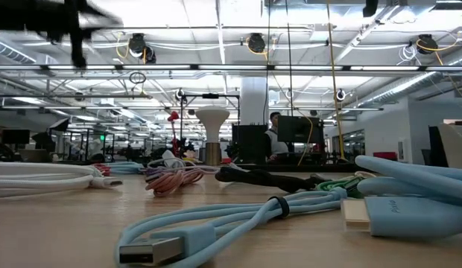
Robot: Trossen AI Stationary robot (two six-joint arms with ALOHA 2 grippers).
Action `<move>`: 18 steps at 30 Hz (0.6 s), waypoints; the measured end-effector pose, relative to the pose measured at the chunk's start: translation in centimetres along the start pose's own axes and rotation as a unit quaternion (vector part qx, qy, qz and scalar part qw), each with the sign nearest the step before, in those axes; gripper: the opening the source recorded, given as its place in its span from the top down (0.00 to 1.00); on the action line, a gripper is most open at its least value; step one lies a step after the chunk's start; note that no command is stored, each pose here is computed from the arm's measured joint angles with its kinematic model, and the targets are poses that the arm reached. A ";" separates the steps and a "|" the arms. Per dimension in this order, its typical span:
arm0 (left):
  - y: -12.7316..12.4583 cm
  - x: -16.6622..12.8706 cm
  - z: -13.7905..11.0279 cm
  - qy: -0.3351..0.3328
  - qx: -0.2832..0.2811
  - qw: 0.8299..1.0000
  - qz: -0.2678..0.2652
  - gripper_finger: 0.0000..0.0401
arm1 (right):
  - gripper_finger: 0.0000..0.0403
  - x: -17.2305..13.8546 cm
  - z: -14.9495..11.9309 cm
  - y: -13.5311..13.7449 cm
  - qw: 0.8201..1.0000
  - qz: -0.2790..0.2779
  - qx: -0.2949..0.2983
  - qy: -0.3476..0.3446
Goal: Pick & Place USB Port
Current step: Put the orange USB cable into the gray bin
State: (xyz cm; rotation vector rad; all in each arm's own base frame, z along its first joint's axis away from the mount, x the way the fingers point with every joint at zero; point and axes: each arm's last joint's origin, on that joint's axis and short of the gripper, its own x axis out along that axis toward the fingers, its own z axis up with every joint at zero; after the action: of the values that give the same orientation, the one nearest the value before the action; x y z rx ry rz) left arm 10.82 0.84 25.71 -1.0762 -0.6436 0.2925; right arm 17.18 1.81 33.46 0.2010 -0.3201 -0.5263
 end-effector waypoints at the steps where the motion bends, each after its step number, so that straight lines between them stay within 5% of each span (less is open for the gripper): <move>1: -1.4 0.2 0.9 -0.014 0.009 0.998 -0.052 0.92 | 0.99 0.2 -0.1 -0.1 1.000 -0.005 -0.002 -0.001; 5: -7.1 0.5 4.2 -0.044 0.070 0.977 -0.197 0.92 | 0.99 1.0 -0.4 -0.4 1.000 -0.025 -0.004 -0.008; 9: -13.3 0.9 7.5 -0.045 0.154 0.955 -0.250 0.92 | 0.99 1.5 -0.5 -0.5 0.999 -0.034 -0.001 -0.018; 13: -17.9 2.4 9.0 0.051 0.292 0.932 -0.210 0.92 | 0.99 1.7 -0.7 -0.6 0.999 -0.039 -0.005 -0.015; 18: -20.2 5.5 8.4 0.241 0.419 0.875 -0.034 0.92 | 0.99 1.7 -0.7 -0.5 0.999 -0.039 -0.005 -0.015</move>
State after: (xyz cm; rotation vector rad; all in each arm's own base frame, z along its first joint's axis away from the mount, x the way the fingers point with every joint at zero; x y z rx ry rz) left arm 8.25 0.48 48.11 -0.2535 -0.0593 0.1942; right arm 18.58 0.54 33.04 0.1968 -0.3402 -0.6082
